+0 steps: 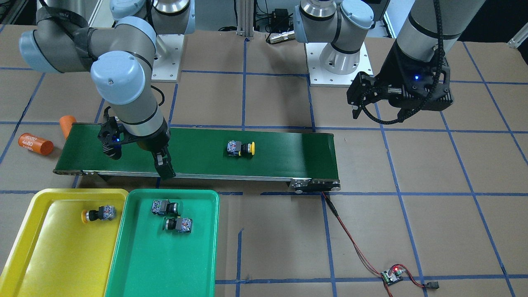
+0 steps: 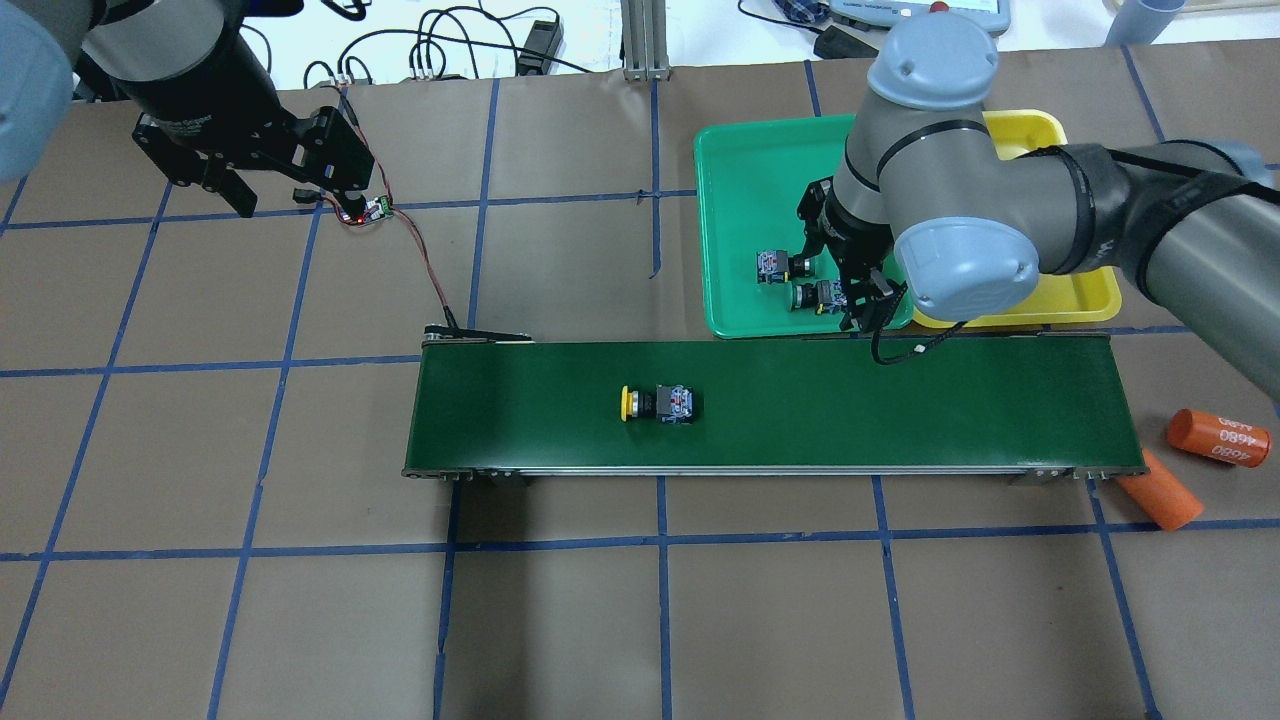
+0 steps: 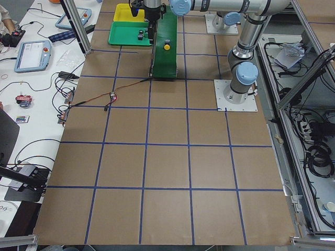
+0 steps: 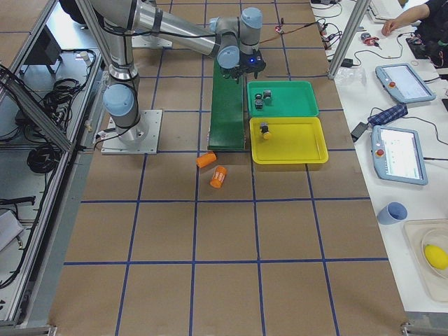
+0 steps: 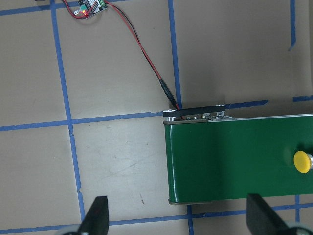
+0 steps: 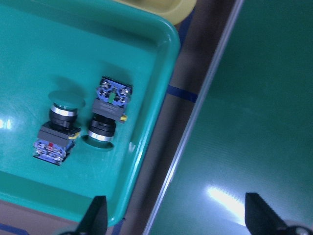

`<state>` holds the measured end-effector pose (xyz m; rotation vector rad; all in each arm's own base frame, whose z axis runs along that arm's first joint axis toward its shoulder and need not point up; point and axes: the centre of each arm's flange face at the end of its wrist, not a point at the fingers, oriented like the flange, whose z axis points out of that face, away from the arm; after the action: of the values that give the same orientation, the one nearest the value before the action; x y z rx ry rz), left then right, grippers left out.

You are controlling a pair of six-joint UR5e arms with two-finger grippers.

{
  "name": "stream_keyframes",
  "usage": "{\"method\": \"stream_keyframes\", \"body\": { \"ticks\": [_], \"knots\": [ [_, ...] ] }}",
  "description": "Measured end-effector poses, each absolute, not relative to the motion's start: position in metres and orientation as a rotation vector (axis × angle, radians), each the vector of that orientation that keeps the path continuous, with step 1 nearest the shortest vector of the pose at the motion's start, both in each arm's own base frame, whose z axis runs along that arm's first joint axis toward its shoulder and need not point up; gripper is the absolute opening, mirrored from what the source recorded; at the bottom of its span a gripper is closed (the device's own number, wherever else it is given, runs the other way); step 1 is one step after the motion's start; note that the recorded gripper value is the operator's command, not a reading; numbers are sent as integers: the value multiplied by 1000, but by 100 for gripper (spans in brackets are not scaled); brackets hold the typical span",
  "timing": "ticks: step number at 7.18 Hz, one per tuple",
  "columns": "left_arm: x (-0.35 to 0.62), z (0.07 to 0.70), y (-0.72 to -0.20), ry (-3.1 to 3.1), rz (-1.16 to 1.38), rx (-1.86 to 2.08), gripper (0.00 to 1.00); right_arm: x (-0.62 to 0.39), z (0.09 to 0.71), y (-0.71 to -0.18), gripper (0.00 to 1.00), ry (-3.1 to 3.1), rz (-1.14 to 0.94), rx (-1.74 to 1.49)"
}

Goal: Sort buttons by color to trays
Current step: 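Move right gripper to yellow-capped belt button and grasp it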

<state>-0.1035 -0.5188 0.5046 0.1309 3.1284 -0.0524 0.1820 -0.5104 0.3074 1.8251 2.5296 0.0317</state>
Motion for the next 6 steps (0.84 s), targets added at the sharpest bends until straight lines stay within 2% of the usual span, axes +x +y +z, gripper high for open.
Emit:
{"method": "stream_keyframes", "body": {
  "ticks": [3, 6],
  "knots": [
    [-103, 505, -519, 3128, -57, 131, 100, 215, 303, -467, 100, 2447, 118, 1912],
    [-103, 505, -519, 3129, -58, 131, 100, 241, 285, -459, 100, 2448, 166, 1942]
  ]
}}
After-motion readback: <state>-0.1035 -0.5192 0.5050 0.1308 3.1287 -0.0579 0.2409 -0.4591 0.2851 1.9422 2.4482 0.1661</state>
